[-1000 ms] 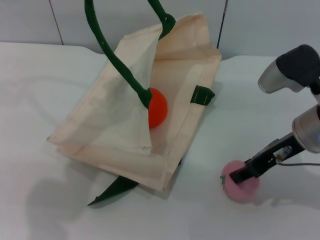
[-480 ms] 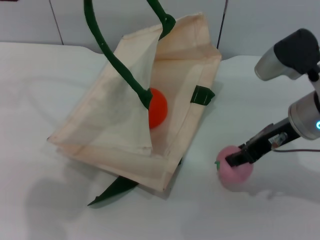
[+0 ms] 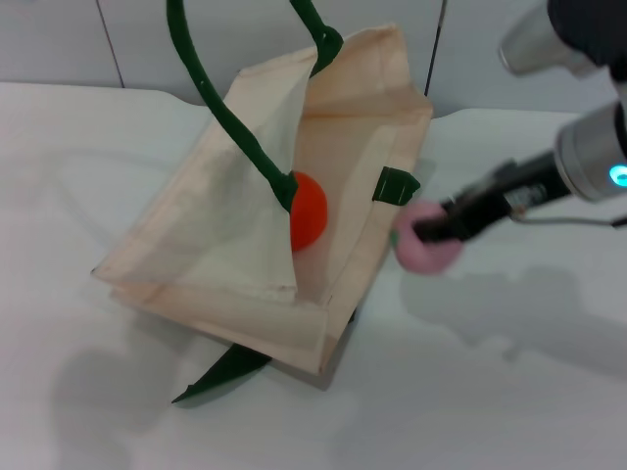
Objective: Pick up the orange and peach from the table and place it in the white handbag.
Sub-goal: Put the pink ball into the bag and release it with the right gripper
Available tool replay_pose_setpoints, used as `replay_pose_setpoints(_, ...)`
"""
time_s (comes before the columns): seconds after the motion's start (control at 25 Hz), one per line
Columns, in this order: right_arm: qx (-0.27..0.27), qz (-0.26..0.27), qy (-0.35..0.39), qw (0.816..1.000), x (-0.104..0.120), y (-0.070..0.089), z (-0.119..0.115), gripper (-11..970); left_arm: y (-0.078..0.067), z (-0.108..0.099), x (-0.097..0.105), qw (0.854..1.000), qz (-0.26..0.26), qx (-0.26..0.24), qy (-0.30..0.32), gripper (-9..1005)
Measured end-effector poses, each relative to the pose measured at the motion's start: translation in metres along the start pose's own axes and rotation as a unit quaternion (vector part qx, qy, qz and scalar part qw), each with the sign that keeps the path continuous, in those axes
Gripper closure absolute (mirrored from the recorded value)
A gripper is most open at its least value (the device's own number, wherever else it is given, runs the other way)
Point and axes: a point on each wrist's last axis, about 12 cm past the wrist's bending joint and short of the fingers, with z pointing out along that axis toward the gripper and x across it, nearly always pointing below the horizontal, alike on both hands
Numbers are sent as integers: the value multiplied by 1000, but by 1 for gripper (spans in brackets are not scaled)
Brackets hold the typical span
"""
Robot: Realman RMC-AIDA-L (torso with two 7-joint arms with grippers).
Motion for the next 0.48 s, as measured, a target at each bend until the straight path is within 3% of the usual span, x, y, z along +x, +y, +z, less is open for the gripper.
replay_pose_setpoints(0.2, 0, -35, -63, 997, -28, 6, 0, 622, -5, 2, -6, 1000, 1, 12, -9, 861)
replay_pose_setpoints(0.48, 5, -46, -95, 994, -42, -2, 13, 621, -23, 6, -18, 998, 7, 49, -31, 861)
